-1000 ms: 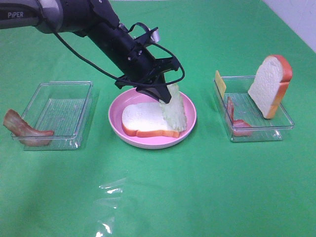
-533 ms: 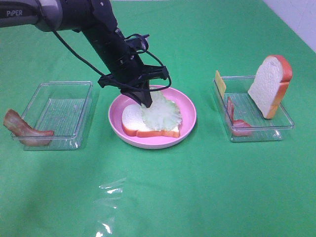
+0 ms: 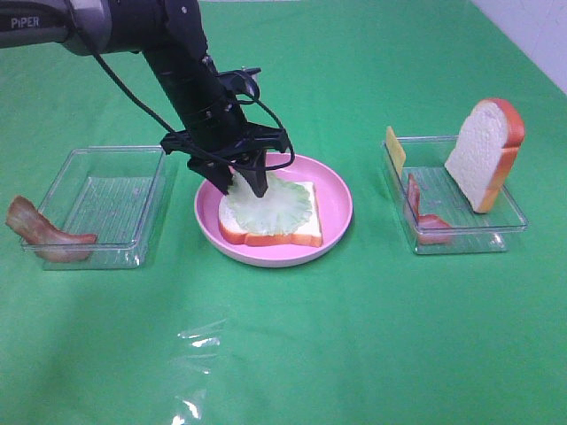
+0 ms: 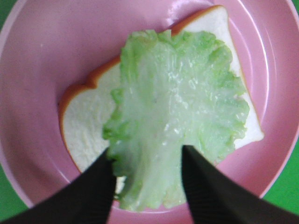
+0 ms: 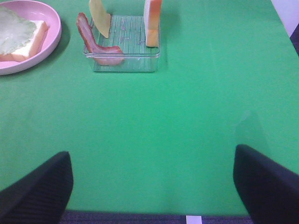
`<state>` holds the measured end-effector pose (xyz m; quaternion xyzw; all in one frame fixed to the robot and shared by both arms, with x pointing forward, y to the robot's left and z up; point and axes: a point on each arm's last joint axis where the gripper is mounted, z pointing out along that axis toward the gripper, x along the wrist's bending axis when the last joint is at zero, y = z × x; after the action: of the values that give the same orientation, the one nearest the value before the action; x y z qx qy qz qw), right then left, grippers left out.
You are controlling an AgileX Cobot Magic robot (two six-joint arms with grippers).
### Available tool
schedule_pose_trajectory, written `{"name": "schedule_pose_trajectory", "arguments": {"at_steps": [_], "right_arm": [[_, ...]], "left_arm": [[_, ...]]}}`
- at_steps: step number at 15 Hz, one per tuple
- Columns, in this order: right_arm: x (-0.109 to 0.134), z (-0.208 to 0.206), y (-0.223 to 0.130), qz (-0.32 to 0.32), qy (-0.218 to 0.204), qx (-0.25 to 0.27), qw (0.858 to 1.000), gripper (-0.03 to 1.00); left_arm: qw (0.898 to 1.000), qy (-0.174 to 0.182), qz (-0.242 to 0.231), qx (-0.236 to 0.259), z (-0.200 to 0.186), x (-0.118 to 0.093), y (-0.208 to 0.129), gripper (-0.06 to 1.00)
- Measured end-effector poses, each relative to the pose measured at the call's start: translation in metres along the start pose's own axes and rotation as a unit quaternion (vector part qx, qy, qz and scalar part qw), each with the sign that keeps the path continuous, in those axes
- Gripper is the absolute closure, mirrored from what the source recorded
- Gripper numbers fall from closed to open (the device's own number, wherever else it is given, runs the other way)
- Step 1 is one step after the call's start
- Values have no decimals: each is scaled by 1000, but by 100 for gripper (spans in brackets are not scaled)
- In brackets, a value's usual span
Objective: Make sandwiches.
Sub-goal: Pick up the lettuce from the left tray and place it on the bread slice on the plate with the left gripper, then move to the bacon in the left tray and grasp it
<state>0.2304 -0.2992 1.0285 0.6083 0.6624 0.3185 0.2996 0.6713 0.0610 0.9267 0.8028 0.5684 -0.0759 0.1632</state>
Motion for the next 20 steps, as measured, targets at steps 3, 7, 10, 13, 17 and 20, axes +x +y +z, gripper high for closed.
{"name": "schedule_pose_trajectory", "arguments": {"at_steps": [3, 7, 10, 13, 17, 20], "right_arm": [[0, 0, 0, 0, 0, 0, 1000, 7], [0, 0, 0, 0, 0, 0, 1000, 7], [0, 0, 0, 0, 0, 0, 1000, 7], [0, 0, 0, 0, 0, 0, 1000, 7], [0, 0, 0, 0, 0, 0, 1000, 7], [0, 0, 0, 0, 0, 0, 1000, 7]], "left_arm": [[999, 27, 28, -2, -17, -4, 6, -1], [998, 30, 51, -37, -58, -19, 19, -5], [996, 46, 45, -65, -86, -23, 18, -5], [991, 101, 39, -83, -136, -19, -7, -5], [989, 136, -42, -47, -170, 41, -59, -5], [982, 157, -107, -5, -175, 88, -97, -5]]}}
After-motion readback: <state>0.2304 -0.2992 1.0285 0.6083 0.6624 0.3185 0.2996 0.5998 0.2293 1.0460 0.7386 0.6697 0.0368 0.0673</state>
